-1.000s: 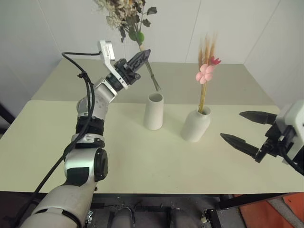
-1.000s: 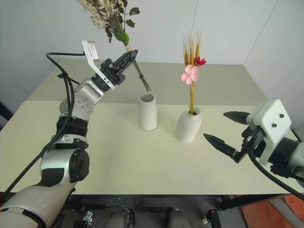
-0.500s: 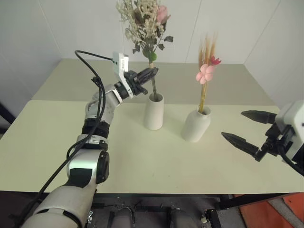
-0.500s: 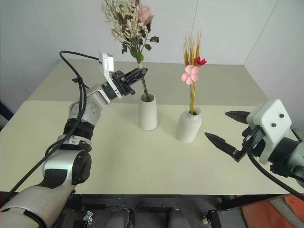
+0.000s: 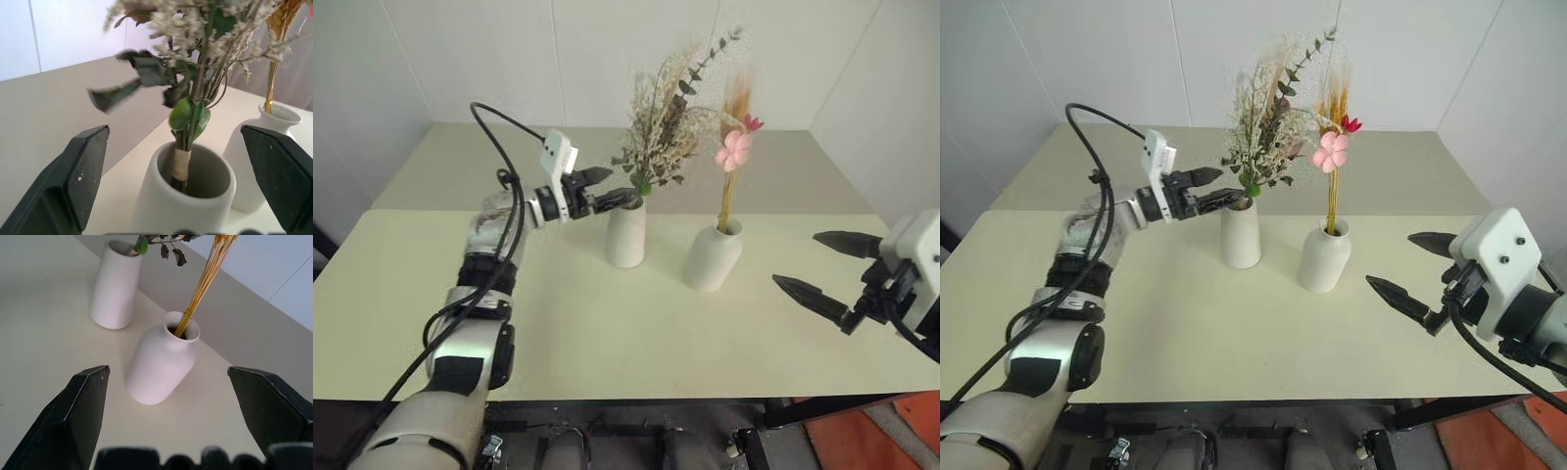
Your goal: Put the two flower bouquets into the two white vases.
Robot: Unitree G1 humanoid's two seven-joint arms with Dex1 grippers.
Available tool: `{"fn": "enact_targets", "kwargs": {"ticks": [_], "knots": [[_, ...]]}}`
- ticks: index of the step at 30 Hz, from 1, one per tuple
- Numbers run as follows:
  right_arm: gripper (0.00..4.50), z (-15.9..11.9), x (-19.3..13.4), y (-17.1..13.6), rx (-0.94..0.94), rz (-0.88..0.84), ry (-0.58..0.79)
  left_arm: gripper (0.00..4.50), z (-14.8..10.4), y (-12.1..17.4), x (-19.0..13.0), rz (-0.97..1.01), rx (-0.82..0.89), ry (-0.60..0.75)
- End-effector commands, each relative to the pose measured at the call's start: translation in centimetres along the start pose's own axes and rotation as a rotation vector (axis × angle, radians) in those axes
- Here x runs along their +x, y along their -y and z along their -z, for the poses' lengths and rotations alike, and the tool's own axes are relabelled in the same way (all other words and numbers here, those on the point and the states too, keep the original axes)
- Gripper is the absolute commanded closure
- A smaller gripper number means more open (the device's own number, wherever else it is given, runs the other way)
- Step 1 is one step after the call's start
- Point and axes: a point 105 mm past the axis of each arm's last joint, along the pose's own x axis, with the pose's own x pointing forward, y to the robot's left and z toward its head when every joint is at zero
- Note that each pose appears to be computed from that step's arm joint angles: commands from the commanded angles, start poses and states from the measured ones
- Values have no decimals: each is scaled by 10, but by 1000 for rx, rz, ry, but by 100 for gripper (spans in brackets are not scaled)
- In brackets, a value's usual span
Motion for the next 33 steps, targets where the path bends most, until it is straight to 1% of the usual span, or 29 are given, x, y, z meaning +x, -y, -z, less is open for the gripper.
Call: {"fn": "enact_targets", "kwargs": {"ticks": [1, 4, 7, 8, 11, 14, 16, 17, 23, 28, 33], "knots": [[0, -6, 1, 3, -42, 5, 29, 1, -22, -4, -21, -44, 56, 31], [0, -6, 3, 4, -45, -3, 31, 1, -29, -10, -42, -94, 82, 44], [0, -6, 4, 6, -50, -7, 31, 1, -38, -9, -62, -113, 71, 71], [0, -6, 4, 7, -52, -8, 30, 1, -42, -8, -68, -119, 69, 78], [0, -6, 0, 13, -59, -2, 22, 1, -53, 1, -95, -103, 134, 68], [0, -3, -11, 22, -66, 5, -2, 1, -56, 25, -127, 29, 208, -20], [0, 0, -19, 28, -72, 13, -25, 1, -59, 31, -143, 41, 279, -76], [0, 1, -22, 30, -75, 14, -32, 1, -60, 31, -146, 29, 308, -90], [0, 3, -47, 48, -95, 31, -98, 1, -74, 30, -177, -8, 324, -131], [0, 0, -64, 59, -116, 59, -115, 1, -77, 29, -189, -39, 326, -140], [0, 6, -72, 67, -140, 96, -168, 1, -72, 31, -190, -35, 315, -145]]}}
